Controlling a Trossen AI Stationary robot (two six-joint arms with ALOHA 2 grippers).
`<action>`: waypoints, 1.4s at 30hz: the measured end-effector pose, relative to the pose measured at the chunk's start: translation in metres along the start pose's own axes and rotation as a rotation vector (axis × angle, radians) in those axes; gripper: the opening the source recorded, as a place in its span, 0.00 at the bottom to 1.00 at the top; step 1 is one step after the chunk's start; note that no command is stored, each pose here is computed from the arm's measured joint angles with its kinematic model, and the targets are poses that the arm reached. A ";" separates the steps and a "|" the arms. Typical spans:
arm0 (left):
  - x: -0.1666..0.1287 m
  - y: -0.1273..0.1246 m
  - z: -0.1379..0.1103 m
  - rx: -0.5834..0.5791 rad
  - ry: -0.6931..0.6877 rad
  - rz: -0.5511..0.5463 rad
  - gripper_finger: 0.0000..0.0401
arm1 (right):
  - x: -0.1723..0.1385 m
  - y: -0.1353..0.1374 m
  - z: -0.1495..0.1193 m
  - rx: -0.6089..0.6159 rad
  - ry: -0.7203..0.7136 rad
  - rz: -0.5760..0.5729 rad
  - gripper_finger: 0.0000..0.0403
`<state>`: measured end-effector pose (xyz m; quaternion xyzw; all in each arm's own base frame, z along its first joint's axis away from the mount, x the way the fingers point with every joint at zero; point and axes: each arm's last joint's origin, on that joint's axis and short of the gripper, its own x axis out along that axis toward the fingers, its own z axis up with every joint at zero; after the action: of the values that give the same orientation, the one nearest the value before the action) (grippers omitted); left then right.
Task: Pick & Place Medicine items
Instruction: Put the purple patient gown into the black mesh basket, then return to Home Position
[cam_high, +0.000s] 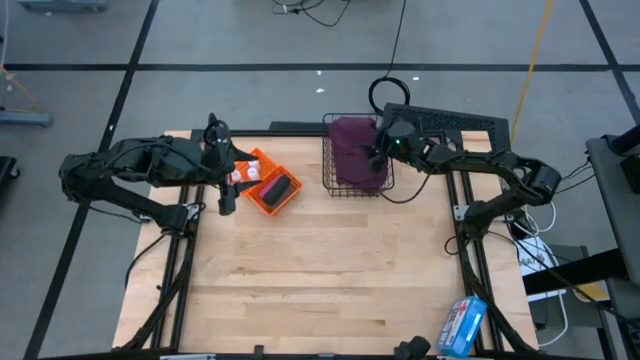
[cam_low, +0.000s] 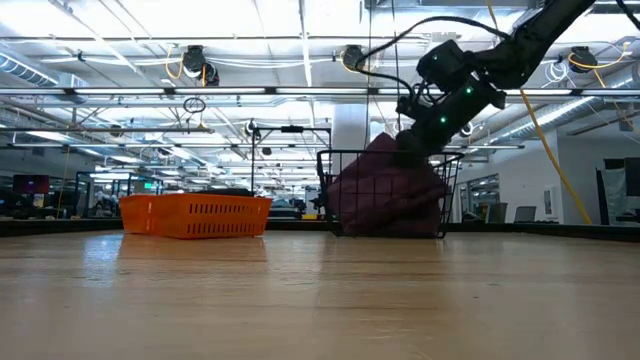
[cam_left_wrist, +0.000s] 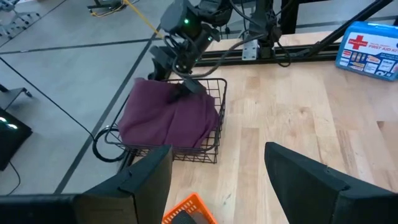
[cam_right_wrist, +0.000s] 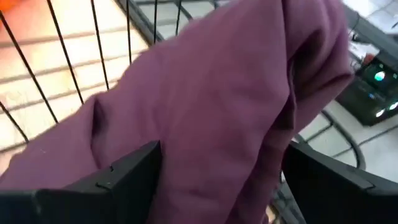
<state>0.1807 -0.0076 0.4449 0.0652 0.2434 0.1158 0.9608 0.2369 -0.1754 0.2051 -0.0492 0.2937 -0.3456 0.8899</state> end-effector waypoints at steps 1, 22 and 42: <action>0.000 0.000 0.000 0.000 0.000 0.000 0.64 | 0.000 0.000 0.001 -0.005 -0.007 0.000 0.77; -0.046 0.019 -0.049 -0.085 -0.154 0.035 0.64 | -0.178 -0.032 0.035 0.171 -0.401 -0.010 0.77; 0.021 -0.003 -0.230 -0.323 -0.388 0.099 0.64 | -0.281 -0.040 -0.039 0.346 -0.424 0.089 0.77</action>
<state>0.0885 0.0105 0.2339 -0.0561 0.0293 0.1855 0.9806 0.0265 -0.0206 0.3217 0.0450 0.0395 -0.3332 0.9409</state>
